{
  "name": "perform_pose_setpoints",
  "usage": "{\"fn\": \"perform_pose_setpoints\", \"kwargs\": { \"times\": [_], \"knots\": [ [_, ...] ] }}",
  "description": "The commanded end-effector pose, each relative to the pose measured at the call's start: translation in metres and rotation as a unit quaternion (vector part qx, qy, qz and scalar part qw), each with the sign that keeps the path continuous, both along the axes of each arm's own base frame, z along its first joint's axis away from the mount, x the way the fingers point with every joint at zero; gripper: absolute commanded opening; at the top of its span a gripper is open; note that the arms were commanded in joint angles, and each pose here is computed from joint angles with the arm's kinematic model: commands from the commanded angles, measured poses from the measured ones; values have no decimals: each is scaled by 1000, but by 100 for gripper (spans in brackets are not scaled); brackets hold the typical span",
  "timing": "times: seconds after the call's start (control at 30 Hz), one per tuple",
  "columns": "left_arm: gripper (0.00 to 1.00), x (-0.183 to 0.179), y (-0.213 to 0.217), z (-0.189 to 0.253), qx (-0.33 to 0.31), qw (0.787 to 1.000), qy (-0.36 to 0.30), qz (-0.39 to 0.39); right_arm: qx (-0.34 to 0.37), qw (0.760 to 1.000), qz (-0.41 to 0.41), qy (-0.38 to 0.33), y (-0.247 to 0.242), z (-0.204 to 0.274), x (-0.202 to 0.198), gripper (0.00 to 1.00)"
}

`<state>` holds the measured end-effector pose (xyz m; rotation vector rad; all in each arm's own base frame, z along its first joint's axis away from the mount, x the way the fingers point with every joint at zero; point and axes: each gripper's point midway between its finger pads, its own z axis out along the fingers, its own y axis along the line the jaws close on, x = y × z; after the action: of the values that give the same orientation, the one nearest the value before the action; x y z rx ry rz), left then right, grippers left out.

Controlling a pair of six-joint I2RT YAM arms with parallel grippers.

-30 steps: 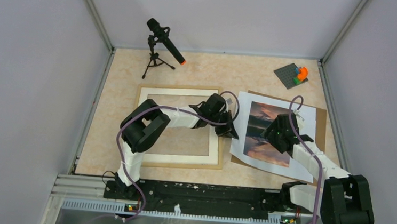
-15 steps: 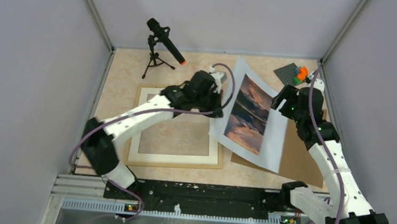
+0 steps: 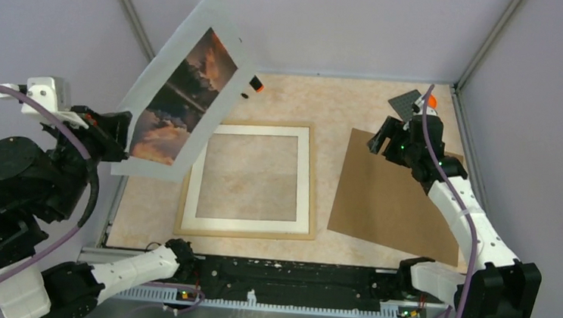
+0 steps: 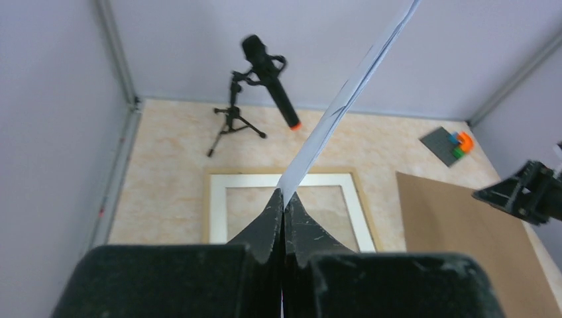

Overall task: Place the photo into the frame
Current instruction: Pick up the photo at the center of the board, then turn over the photo from the photo frame.

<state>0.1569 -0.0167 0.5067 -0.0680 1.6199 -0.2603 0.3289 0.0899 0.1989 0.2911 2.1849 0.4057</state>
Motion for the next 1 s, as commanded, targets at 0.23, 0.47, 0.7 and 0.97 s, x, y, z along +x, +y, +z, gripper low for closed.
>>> {"fn": "perform_pose_setpoints", "kwargs": {
  "times": [0.23, 0.47, 0.7, 0.97],
  "knots": [
    [0, 87, -116, -104, 182, 967, 151, -95, 58, 998, 35, 0, 21, 6, -1, 75],
    [0, 70, -251, -198, 215, 904, 243, -278, 289, 938, 186, 41, 95, 5, -12, 80],
    [0, 65, -329, -313, 239, 836, 365, -333, 334, 931, 134, 60, 73, -32, 5, 85],
    [20, 49, -364, -393, 218, 788, 431, -381, 380, 911, 138, 84, 71, -53, -1, 85]
  ]
}}
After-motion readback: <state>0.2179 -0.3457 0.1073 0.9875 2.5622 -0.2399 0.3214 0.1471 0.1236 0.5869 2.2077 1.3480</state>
